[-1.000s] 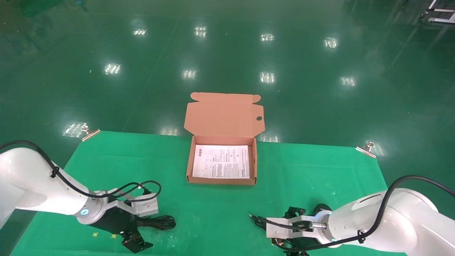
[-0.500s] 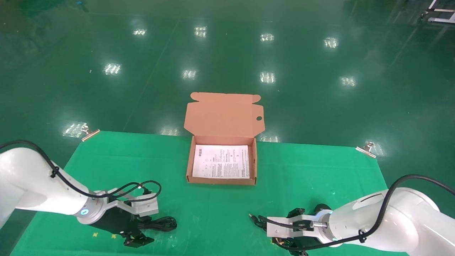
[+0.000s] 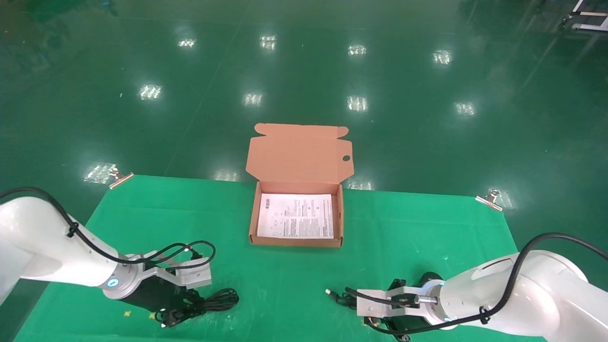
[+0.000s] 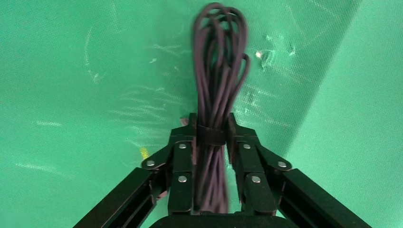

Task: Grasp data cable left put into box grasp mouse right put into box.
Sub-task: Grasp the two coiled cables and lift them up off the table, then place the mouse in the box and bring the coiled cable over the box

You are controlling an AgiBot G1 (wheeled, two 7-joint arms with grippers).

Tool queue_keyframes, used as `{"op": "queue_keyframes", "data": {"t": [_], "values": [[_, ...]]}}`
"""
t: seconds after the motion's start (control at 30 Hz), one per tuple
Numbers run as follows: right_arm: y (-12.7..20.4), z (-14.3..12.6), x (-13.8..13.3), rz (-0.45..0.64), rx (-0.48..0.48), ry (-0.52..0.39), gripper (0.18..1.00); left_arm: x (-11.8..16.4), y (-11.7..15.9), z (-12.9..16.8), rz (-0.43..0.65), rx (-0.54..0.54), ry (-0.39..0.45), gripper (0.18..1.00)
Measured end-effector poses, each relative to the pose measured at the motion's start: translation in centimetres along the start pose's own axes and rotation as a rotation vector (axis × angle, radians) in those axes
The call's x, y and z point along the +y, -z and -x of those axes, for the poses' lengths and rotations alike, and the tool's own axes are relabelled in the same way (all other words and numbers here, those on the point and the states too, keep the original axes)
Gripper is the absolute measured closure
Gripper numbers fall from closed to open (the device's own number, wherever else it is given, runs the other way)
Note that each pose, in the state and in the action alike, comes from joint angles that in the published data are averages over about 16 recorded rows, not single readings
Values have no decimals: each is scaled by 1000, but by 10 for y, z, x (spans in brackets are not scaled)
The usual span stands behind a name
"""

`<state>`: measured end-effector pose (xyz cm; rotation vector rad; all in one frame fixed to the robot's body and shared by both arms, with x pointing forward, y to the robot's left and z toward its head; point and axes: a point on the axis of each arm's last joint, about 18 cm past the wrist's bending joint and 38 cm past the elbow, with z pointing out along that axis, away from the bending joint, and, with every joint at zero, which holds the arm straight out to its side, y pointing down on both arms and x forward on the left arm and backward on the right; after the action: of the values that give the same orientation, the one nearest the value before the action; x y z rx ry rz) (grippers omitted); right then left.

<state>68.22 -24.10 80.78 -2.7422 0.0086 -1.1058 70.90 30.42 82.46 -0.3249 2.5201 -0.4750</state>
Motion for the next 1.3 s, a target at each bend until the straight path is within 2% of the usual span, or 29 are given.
{"op": "queue_keyframes", "data": {"t": [0.17,0.3,0.47,0.67,0.8,0.97,1.3], "values": [[4,-5,1,-1,15,-9,896,2,5,6,4,-21,-8,864],[17,-22,4,-3,69,-30,935,3,16,18,1,-66,-33,897],[52,-59,7,-6,195,-58,962,1,40,40,-25,-160,-84,916],[114,-118,-4,-37,413,-64,971,-16,84,70,-96,-321,-168,918],[153,-154,-26,-88,552,-41,971,-38,113,83,-156,-439,-236,919],[185,-191,-67,-177,681,4,971,-70,142,91,-219,-579,-319,920],[213,-240,-148,-341,812,81,971,-123,178,95,-290,-792,-434,921]]}}
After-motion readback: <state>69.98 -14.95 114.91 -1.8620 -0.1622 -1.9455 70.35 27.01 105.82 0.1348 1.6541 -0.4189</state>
